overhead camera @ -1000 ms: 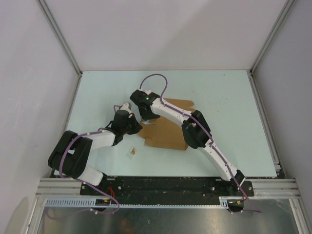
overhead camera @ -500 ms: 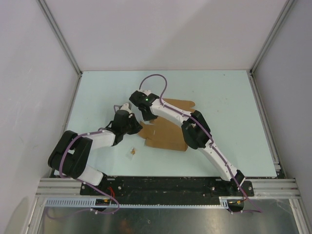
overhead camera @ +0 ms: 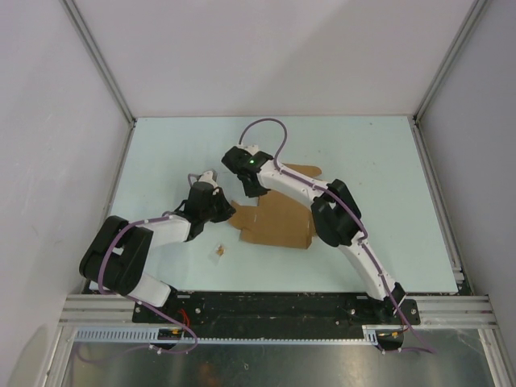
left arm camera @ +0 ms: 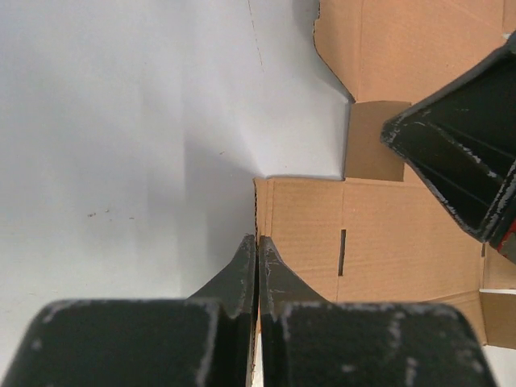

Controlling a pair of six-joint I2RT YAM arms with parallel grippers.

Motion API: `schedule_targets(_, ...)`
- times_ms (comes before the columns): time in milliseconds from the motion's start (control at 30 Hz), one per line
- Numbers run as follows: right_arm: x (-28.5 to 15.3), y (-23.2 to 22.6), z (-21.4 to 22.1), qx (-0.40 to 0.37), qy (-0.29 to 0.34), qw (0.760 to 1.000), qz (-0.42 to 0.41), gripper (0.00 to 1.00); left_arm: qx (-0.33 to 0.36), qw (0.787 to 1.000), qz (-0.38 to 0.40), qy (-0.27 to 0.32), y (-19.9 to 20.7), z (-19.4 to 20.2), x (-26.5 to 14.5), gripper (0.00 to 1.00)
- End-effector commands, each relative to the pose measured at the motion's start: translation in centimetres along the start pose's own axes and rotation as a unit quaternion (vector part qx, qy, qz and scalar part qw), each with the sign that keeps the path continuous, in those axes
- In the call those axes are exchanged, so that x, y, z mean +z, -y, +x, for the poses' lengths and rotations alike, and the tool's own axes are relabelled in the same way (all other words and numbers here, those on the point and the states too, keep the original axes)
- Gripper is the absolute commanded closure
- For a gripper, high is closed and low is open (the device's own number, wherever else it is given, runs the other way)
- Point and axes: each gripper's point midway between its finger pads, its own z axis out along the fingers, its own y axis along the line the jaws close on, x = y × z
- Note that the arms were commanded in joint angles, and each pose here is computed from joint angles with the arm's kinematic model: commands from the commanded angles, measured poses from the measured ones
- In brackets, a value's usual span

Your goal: Fold the paper box

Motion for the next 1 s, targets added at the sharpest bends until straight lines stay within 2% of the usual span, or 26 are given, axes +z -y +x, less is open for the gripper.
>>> schedule_targets(0, -2.1, 2.1, -1.3, 0.010, 0.020, 1.000, 0.016, 0.83, -0.006, 1.000, -0.028, 0.007, -1.4, 0.0, -0.1, 1.00)
schedule_targets(200, -1.6, 3.5, -0.2, 0.028, 0.018, 0.999, 0.014, 0.83, -0.007, 1.000, -0.028, 0.005, -1.5, 0.0, 0.0, 1.00)
schedule_targets(400, -1.3, 3.7, 0.4, 0.063, 0.021, 0.997, -0.032, 0.74, -0.006, 1.000, -0.028, 0.004, -1.5, 0.1, 0.0, 1.00)
schedule_targets(567, -0.5, 4.2, 1.0, 0.070, 0.009, 0.997, -0.034, 0.68, -0.006, 1.000, -0.028, 0.004, -1.5, 0.1, 0.0, 1.00)
schedule_targets(867, -0.8, 3.8, 0.6, 0.081, 0.020, 0.995, -0.054, 0.64, -0.005, 1.000, -0.028, 0.004, -1.6, 0.1, -0.1, 1.00)
schedule_targets(933, -1.8, 3.1, -0.4, 0.081, 0.035, 0.994, -0.070, 0.56, -0.006, 1.000, -0.029, 0.004, -1.6, 0.2, -0.1, 1.00)
schedule_targets(967, -2.2, 2.9, -0.9, 0.080, 0.040, 0.993, -0.073, 0.45, -0.005, 1.000, -0.028, 0.003, -1.6, 0.2, -0.1, 1.00)
